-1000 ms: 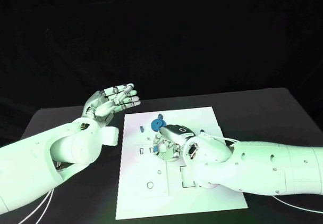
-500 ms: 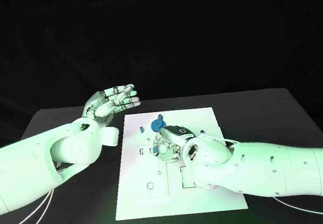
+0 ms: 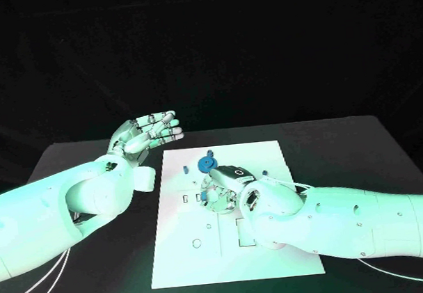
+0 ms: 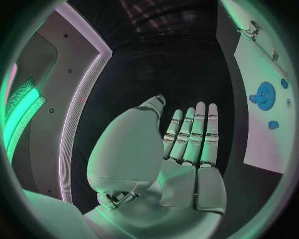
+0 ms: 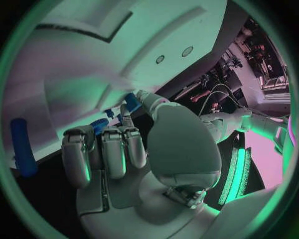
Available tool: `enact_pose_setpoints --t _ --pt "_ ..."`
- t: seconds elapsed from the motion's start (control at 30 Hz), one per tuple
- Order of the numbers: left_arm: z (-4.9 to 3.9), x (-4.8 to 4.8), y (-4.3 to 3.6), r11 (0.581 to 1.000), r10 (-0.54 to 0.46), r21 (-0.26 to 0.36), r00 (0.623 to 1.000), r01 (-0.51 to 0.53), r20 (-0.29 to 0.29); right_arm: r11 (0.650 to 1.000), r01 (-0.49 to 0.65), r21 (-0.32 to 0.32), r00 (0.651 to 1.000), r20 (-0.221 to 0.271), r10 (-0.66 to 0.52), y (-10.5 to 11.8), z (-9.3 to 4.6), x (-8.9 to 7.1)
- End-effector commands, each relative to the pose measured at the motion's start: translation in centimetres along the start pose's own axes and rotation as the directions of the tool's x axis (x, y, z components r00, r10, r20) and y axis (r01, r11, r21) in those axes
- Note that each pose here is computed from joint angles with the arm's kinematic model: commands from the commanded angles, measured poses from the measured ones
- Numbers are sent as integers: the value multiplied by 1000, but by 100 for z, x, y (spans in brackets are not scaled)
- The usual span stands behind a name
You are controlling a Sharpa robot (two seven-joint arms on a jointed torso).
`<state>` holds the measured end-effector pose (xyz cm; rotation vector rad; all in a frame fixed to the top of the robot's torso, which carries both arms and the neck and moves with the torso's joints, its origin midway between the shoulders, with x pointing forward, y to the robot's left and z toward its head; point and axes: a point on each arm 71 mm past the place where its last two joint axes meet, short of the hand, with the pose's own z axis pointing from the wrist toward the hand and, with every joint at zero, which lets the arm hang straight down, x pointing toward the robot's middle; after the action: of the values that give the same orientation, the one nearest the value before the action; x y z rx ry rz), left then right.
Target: Assemble the parts on the task board
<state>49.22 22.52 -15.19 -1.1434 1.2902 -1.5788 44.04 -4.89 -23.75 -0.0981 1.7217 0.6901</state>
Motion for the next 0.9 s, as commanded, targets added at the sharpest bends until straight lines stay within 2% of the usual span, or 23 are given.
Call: enact_pose_setpoints --t 0.03,0.23,0.37,0.5,0.6,0.7,0.83,0.87,0.9 --pt "3 22 -7 1000 -3 6 1000 3 -20 1000 4 -15 1000 12 -4 18 -20 -6" --pt "7 1 5 1000 20 -6 1000 -21 -21 999 -19 -41 998 55 21 22 -104 -61" --pt "13 -18 30 996 81 -37 996 -82 -35 996 -49 -73 994 91 55 5 -186 -164" --pt "22 -41 101 976 174 -119 982 -181 -70 982 -116 -147 985 113 133 -63 -257 -367" --pt "39 -58 163 949 245 -177 963 -262 -112 973 -176 -147 974 115 194 -170 -301 -522" --pt "48 -55 246 888 350 -234 911 -397 -216 957 -268 -109 954 109 279 -336 -351 -721" --pt "40 -24 343 761 489 -274 797 -588 -354 937 -345 -61 929 122 350 -551 -445 -967" --pt "38 -17 357 739 505 -279 779 -613 -372 935 -351 -54 926 126 355 -583 -459 -1002" --pt "35 -3 380 700 531 -287 745 -654 -403 932 -359 -43 923 133 361 -636 -483 -1056"
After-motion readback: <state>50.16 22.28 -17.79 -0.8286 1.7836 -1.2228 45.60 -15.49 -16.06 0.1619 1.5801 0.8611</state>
